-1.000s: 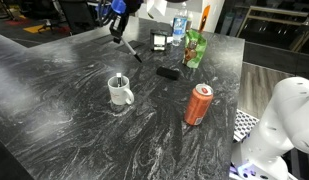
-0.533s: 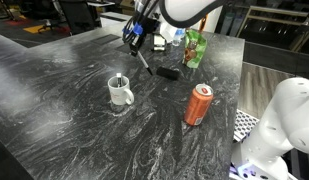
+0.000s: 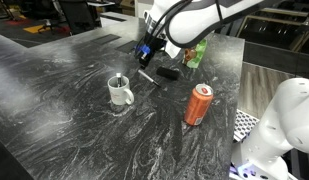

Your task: Pick up the pen from the cup and put it on the counter

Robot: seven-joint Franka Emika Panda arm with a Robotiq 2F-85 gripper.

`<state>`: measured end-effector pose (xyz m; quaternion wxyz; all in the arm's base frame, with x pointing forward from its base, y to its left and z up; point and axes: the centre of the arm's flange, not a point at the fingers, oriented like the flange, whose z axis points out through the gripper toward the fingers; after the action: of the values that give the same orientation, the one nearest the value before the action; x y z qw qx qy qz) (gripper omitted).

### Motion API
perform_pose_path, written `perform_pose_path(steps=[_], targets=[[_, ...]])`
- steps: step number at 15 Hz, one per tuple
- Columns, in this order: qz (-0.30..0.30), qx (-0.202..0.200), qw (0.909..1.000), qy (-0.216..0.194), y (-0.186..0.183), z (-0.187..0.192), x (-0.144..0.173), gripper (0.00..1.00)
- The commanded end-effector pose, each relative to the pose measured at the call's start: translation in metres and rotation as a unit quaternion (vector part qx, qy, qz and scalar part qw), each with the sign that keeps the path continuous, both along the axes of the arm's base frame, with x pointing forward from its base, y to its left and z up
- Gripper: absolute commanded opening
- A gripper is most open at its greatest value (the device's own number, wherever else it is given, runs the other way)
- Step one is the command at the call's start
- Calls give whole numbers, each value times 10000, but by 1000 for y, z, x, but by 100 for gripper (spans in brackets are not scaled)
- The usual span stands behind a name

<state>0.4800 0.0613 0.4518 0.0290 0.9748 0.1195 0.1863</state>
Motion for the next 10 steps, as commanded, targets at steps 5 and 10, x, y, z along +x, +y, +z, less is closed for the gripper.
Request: perform_pose_path(steps=[5,10], targets=[[74,-15,9998,-181,45,29,-13,84],[311,1015,9942,147,75,55,-21,100]])
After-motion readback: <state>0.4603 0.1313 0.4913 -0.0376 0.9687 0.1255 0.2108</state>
